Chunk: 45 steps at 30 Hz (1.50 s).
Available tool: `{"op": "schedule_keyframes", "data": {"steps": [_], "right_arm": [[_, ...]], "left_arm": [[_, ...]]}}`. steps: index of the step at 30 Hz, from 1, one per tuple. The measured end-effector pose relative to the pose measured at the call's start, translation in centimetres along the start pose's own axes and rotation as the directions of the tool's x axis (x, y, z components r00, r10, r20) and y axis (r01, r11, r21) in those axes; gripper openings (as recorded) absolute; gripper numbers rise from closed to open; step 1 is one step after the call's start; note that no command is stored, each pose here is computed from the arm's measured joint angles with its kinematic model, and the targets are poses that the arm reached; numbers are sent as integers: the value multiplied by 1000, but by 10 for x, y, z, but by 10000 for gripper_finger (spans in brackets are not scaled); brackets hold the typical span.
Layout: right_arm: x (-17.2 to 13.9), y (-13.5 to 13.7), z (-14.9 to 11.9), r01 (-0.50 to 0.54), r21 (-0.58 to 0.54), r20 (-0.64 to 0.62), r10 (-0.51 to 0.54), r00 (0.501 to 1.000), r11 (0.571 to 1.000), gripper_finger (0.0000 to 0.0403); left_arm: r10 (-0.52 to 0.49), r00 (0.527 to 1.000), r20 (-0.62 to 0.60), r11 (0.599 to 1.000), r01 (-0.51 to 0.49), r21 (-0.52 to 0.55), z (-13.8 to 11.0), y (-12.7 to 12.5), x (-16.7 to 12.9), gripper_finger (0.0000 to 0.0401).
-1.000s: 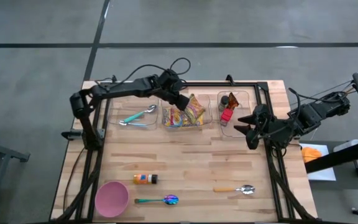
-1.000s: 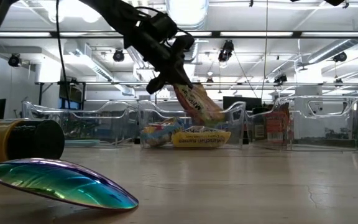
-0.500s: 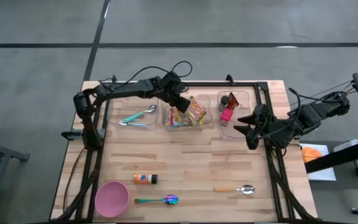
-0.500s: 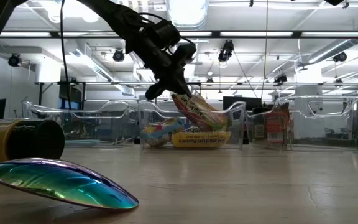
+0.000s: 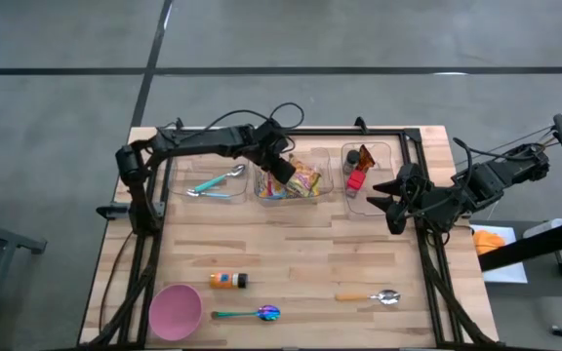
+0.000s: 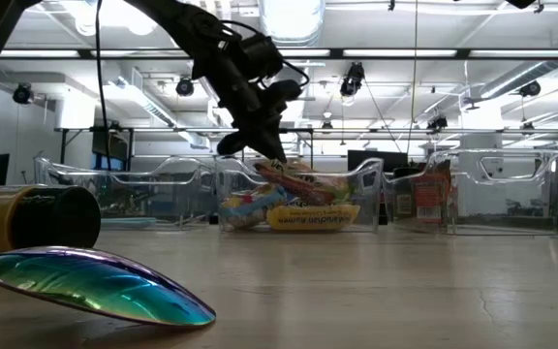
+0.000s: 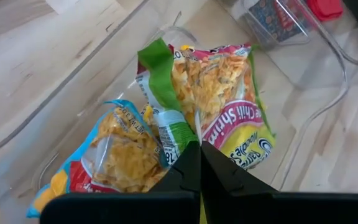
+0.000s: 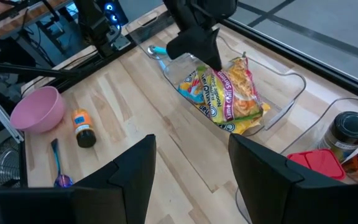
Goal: Pick & Place Food Item
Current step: Put the green noodle pack into the middle transparent bin
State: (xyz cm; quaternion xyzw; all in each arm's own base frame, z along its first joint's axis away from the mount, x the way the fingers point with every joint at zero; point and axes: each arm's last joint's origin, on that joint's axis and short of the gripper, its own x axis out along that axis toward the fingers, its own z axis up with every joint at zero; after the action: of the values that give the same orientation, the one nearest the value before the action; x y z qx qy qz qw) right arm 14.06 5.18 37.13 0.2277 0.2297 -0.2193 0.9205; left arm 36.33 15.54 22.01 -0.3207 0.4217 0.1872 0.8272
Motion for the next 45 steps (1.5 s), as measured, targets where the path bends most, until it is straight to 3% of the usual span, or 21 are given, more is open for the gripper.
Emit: {"op": "schedule_keyframes", "data": {"steps": [20, 34, 39, 45], "right_arm": [[0, 0, 0, 0, 1, 0, 0, 1000, 1000, 201], [0, 0, 0, 0, 1, 0, 0, 1000, 1000, 201], [0, 0, 0, 0, 1, 0, 0, 1000, 1000, 201], [0, 0, 0, -1, 1, 0, 1, 1000, 1000, 201]], "left_arm": [[103, 993, -50, 978, -92, 189, -12, -6, 2, 0], [88, 994, -60, 978, -74, 195, -12, -7, 2, 2], [84, 995, -63, 982, -72, 173, -13, -7, 2, 43], [83, 995, -63, 983, -71, 167, -13, -7, 2, 139]]}}
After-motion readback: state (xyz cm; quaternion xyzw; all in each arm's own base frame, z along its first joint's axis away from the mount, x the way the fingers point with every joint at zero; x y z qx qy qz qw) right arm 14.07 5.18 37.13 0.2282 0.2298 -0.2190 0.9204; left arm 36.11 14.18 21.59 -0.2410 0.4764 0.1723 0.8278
